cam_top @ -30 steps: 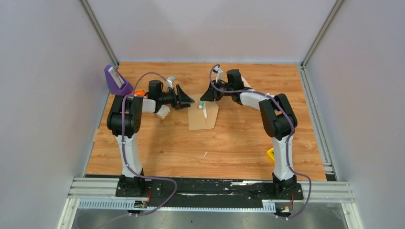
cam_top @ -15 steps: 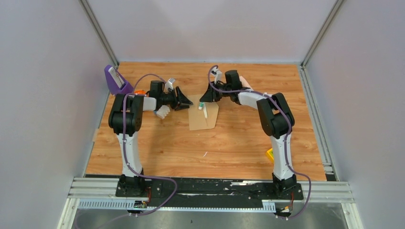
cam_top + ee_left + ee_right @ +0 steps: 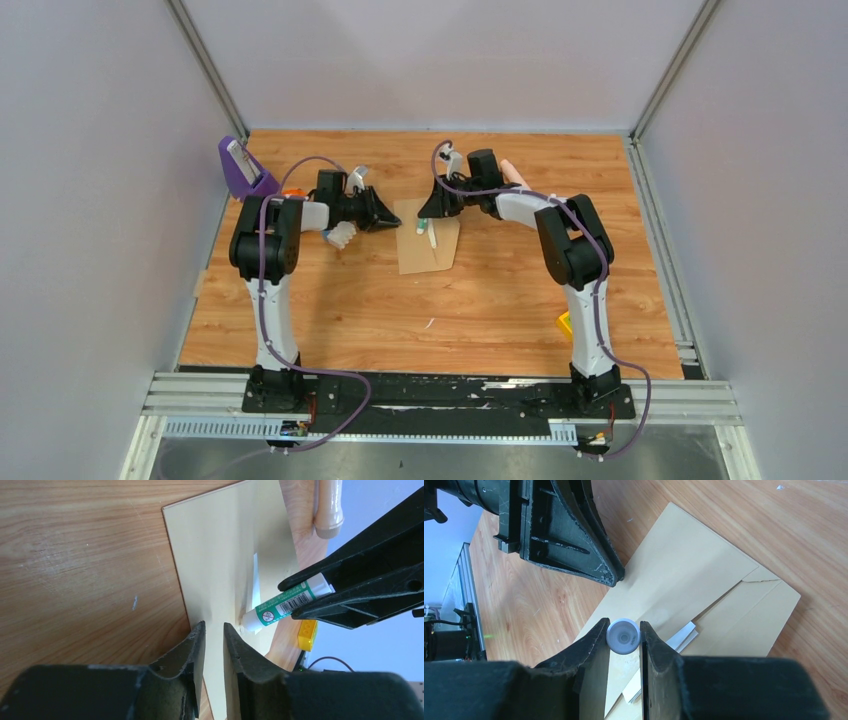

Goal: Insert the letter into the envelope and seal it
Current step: Paint the envelope at the center of the board.

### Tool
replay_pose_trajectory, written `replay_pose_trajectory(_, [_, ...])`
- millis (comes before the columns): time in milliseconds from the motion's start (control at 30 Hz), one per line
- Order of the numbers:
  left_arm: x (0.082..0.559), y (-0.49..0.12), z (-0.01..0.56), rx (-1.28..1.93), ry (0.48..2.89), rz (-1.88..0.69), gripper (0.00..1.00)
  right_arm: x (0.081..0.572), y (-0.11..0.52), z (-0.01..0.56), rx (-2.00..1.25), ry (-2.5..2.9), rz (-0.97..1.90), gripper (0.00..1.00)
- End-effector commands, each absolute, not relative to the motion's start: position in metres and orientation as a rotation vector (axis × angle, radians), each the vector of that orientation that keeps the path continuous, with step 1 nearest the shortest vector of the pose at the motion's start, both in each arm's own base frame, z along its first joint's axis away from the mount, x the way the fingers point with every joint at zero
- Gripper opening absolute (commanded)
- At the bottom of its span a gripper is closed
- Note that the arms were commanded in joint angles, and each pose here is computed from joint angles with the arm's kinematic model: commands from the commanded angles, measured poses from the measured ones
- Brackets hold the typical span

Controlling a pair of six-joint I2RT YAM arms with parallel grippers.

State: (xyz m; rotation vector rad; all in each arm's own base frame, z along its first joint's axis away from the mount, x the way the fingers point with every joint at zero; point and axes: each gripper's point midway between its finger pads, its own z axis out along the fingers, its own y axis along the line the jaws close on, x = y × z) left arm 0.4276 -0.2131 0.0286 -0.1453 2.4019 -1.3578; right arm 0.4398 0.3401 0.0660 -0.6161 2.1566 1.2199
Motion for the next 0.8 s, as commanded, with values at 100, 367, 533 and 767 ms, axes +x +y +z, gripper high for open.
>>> replay_pose_trajectory(100, [0.431,-0.211,0.015,-0.127,2.447,-1.262,0.19,0.441,0.345,0.071,-0.650,2.145,1.207,0.00])
replay_pose_trajectory(367, [0.431,-0.204,0.005,-0.142,2.508,-1.163,0.11,0.428,0.345,0.075,-0.685,2.146,1.231,0.00])
replay_pose_trajectory(533, [0.430,-0.203,0.005,-0.144,2.513,-1.148,0.10,0.422,0.344,0.074,-0.706,2.155,1.246,0.00])
replay_pose_trajectory(767, [0.429,-0.206,0.006,-0.137,2.515,-1.149,0.09,0.407,0.350,0.070,-0.756,2.174,1.271,0.00])
